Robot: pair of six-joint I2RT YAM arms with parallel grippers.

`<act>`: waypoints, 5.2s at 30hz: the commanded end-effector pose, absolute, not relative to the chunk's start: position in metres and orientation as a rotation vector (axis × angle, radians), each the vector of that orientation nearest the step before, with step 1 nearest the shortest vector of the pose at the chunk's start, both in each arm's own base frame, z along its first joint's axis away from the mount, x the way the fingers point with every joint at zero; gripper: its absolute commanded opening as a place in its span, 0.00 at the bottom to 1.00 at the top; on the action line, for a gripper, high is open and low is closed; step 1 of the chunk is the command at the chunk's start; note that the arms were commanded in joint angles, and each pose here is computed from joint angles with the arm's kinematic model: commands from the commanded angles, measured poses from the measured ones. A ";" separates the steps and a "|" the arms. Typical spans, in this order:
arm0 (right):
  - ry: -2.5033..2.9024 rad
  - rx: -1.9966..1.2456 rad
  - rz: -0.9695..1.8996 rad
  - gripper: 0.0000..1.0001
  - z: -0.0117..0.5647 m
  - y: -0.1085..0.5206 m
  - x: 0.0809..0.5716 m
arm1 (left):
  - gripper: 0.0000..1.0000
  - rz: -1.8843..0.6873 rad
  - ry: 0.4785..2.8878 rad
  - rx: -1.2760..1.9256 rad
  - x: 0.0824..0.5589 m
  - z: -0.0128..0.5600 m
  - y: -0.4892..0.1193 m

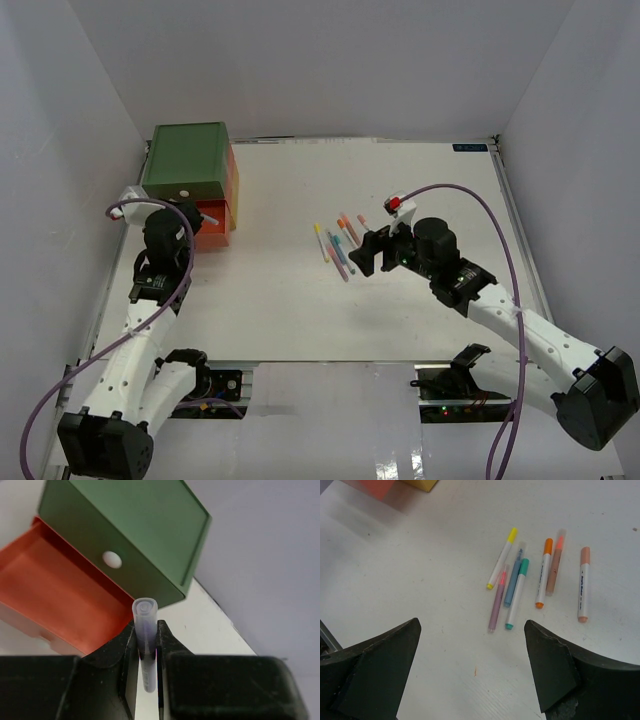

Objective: Sort the stationery into containers
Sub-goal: Place the pen in the drawer, then pick up the pen from the center of the board, then place the pen in the drawer.

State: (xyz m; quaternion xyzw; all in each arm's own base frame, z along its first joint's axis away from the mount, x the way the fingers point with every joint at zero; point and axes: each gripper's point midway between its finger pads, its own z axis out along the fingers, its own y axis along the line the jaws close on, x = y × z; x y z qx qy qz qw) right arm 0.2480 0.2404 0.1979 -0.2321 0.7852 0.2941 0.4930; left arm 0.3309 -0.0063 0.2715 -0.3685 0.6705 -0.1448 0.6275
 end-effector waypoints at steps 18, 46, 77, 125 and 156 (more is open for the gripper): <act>1.875 -0.619 0.646 0.90 0.189 0.229 0.246 | 0.49 -0.290 1.523 -1.023 0.374 0.222 0.045; 2.297 -0.717 0.533 1.00 0.090 0.236 0.241 | 0.98 -0.263 1.821 -0.589 0.327 0.246 0.018; 2.437 -0.835 0.148 0.51 0.031 0.292 0.280 | 0.98 -0.494 1.961 -0.221 0.267 0.191 -0.061; 1.864 -0.659 0.900 0.22 0.223 0.323 0.214 | 0.82 -1.043 1.932 -0.192 0.285 0.262 -0.287; 1.873 -0.581 0.721 0.88 0.214 0.283 0.221 | 0.00 -0.620 1.839 -0.471 0.317 0.257 -0.157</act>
